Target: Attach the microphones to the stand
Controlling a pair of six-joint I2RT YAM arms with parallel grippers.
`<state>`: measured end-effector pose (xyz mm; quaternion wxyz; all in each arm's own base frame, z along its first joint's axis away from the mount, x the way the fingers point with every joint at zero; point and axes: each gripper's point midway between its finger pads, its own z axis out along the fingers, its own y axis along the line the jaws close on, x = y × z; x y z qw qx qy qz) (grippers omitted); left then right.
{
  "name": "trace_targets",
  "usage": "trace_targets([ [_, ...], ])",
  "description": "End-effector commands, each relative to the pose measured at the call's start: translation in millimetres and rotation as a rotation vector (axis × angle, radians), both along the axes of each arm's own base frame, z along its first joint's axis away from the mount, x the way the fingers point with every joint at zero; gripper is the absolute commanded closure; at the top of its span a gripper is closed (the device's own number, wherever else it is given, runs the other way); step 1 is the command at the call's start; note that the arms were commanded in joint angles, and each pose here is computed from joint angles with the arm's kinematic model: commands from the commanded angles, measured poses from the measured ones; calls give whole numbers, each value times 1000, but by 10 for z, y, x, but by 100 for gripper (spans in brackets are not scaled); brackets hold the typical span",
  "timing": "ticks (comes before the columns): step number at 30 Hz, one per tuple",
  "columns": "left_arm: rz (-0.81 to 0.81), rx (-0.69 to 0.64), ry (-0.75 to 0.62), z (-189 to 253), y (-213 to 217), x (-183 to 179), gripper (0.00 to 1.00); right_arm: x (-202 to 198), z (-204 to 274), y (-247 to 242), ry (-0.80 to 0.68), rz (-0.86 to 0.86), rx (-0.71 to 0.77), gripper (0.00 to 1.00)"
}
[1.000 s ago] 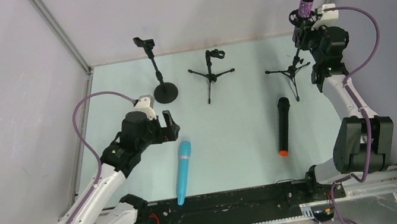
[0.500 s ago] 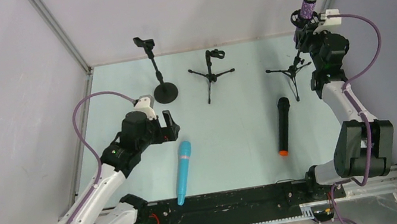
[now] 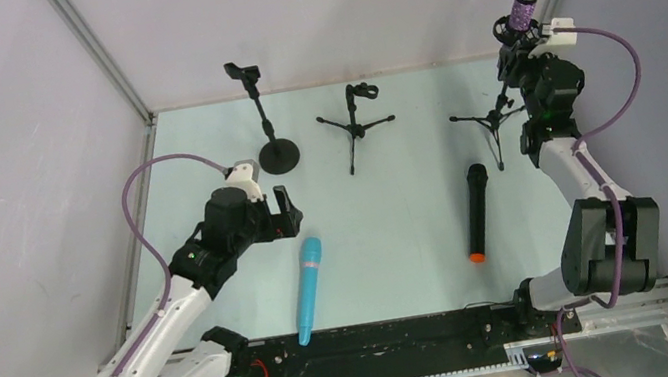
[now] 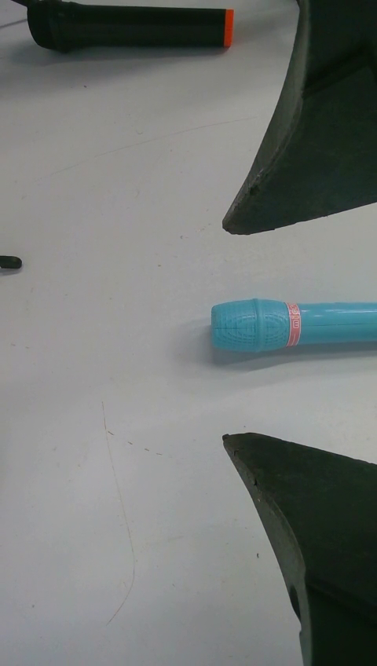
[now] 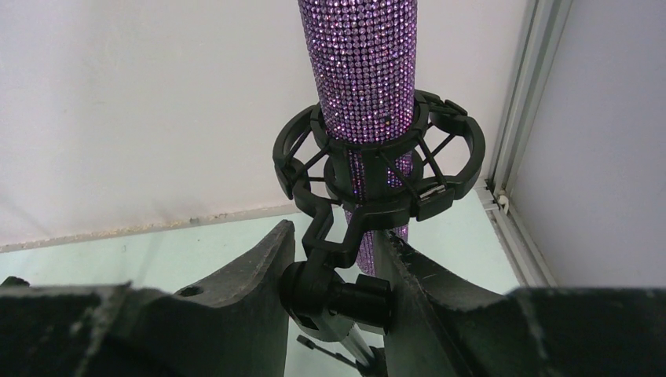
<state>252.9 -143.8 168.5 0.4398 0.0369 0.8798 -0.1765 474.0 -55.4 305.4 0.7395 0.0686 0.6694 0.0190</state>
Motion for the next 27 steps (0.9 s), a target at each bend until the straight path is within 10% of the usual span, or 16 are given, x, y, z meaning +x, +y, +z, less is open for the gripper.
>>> trace_targets([
  [1, -8, -21, -38, 129, -30, 19, 1, -86, -1066, -76, 319, -54, 30, 100],
  [27, -9, 7, -42, 119, -14, 53, 0, -112, -1815, -74, 471, -107, 66, 100],
])
